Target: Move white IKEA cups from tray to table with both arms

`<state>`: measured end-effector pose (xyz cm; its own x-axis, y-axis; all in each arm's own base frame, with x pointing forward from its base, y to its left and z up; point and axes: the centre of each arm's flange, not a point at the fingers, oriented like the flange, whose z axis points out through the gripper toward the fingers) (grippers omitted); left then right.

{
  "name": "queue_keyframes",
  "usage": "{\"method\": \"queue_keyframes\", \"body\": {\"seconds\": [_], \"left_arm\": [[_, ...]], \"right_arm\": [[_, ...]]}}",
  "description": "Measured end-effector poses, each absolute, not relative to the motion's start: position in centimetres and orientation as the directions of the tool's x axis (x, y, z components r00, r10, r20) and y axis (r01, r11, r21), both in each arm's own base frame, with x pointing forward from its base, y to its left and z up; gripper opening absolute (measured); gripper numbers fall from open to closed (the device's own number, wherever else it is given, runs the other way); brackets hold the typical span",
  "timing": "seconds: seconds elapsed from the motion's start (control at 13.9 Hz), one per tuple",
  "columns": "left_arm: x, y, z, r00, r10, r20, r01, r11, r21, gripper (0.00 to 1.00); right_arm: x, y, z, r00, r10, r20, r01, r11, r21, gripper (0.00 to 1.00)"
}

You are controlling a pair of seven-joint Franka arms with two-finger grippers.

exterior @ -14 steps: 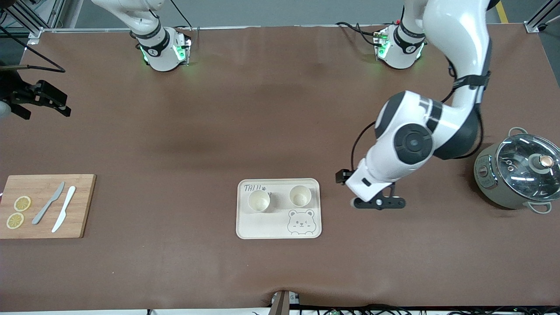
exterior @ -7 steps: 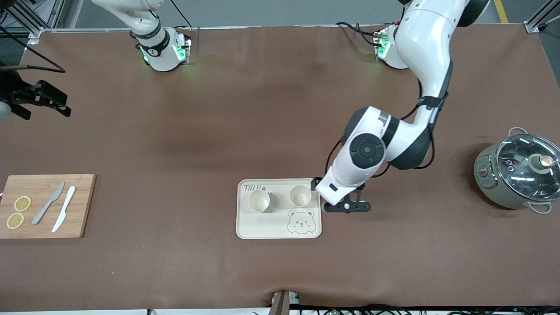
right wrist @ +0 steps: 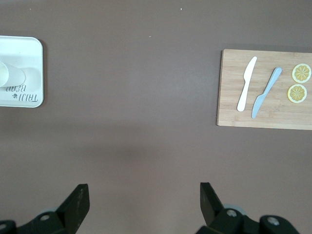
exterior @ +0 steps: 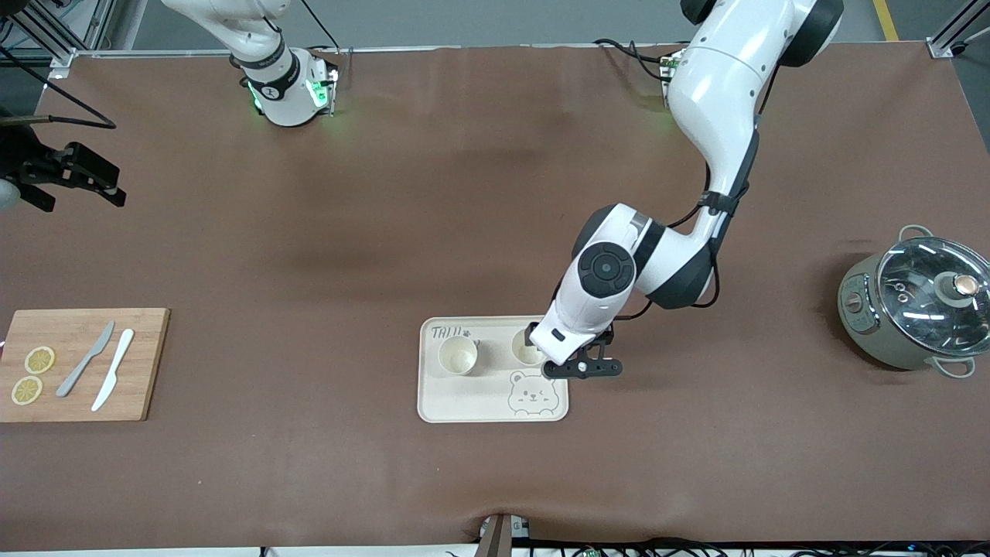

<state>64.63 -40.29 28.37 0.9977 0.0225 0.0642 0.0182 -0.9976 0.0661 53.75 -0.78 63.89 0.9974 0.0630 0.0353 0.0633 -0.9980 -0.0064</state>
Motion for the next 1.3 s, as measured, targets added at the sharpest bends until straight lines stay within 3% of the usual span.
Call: {"method": "queue_keyframes", "body": {"seconds": [0.94,1.3], "left_arm": [[63.7,-42.2,21.0,0.994,0.087,0.061,0.082,-0.993,0.082,1.00],[63.8,-42.2,21.1,0.980,0.191,0.053,0.186,-0.979,0.089,0.48]], "right_arm": [[54.8,-0.3,62.0,0.997,0.075,0.001,0.075,-0.997,-0.013,1.00],[55.0,1.0,61.9,0.996,0.092,0.006,0.092,-0.995,-0.023,1.00]]}}
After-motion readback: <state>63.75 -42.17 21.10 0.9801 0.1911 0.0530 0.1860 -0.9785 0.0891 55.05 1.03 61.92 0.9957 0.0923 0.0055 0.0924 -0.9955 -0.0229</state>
